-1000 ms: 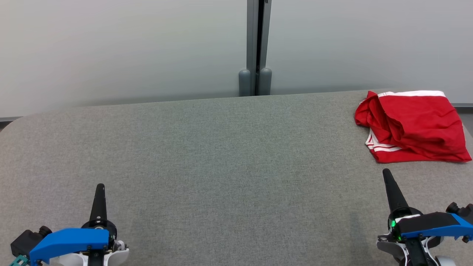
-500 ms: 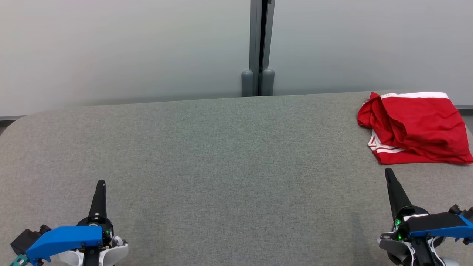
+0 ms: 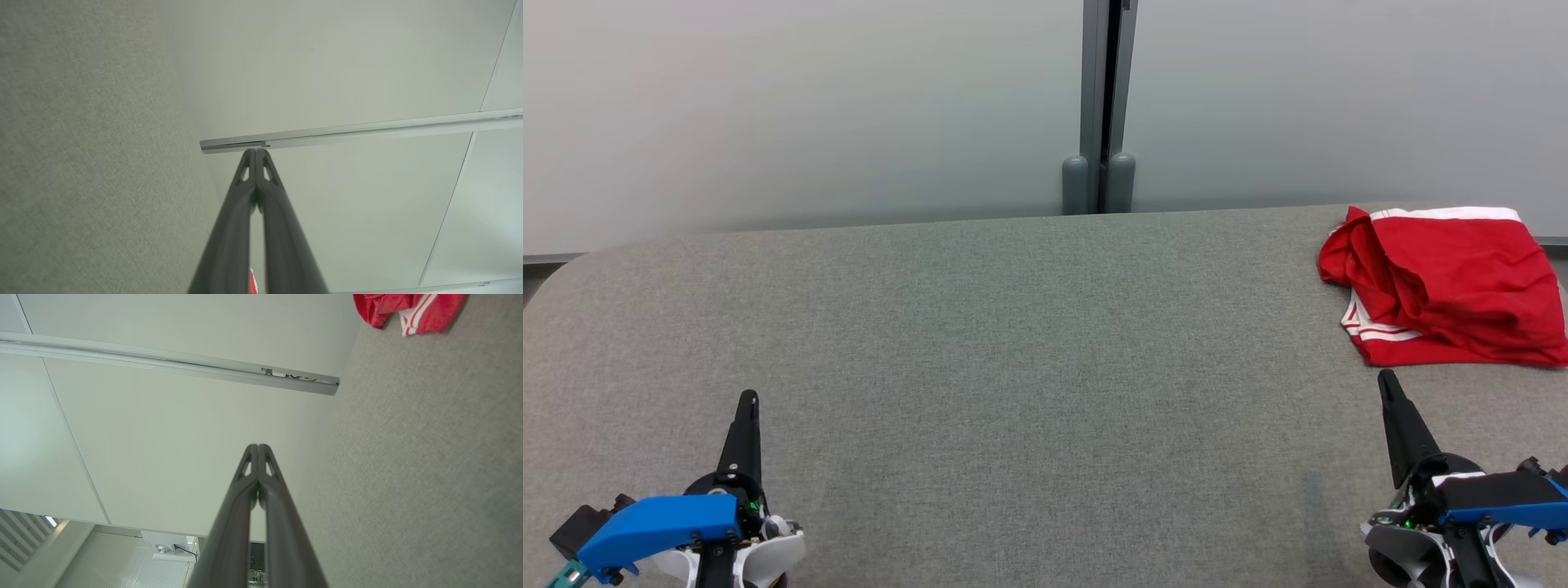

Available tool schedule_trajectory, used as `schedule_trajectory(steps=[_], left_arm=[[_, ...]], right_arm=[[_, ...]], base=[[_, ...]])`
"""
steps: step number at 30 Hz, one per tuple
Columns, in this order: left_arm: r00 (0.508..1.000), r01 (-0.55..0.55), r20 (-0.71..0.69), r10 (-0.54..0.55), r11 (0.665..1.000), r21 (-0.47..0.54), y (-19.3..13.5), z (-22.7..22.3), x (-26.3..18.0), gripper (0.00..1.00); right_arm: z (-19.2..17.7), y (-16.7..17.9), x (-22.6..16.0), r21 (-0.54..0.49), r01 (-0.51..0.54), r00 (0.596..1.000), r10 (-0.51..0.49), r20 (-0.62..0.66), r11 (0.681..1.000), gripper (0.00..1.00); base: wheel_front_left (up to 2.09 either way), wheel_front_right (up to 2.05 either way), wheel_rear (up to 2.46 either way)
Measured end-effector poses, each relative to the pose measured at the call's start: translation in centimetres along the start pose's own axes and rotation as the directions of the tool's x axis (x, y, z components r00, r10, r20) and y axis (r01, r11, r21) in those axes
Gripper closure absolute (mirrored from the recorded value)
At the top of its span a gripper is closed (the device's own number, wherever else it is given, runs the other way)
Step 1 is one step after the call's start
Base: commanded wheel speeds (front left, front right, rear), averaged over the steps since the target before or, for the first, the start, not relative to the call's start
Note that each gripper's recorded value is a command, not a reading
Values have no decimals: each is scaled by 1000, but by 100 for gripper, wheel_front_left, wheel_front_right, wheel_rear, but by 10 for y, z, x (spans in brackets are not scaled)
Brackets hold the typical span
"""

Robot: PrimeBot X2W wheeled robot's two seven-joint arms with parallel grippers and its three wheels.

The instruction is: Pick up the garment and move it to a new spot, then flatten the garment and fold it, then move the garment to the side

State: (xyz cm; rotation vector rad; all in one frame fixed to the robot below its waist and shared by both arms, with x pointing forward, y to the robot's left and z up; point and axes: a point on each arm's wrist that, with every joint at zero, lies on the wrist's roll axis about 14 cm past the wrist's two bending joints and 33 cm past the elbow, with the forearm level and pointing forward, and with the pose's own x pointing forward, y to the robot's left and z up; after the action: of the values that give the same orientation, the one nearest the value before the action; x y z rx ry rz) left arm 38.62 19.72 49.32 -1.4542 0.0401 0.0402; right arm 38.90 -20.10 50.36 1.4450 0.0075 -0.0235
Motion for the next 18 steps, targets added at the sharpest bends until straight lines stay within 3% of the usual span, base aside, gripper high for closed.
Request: schedule_trajectory(steps=[18], left_arm=[[999, 34, 0, -34, 992, -121, -9, 3, 1, 100]], right_arm=[[-1, 4, 1, 127, -20, 1000, 21, -10, 992, 100]], base=[[0, 0, 0]])
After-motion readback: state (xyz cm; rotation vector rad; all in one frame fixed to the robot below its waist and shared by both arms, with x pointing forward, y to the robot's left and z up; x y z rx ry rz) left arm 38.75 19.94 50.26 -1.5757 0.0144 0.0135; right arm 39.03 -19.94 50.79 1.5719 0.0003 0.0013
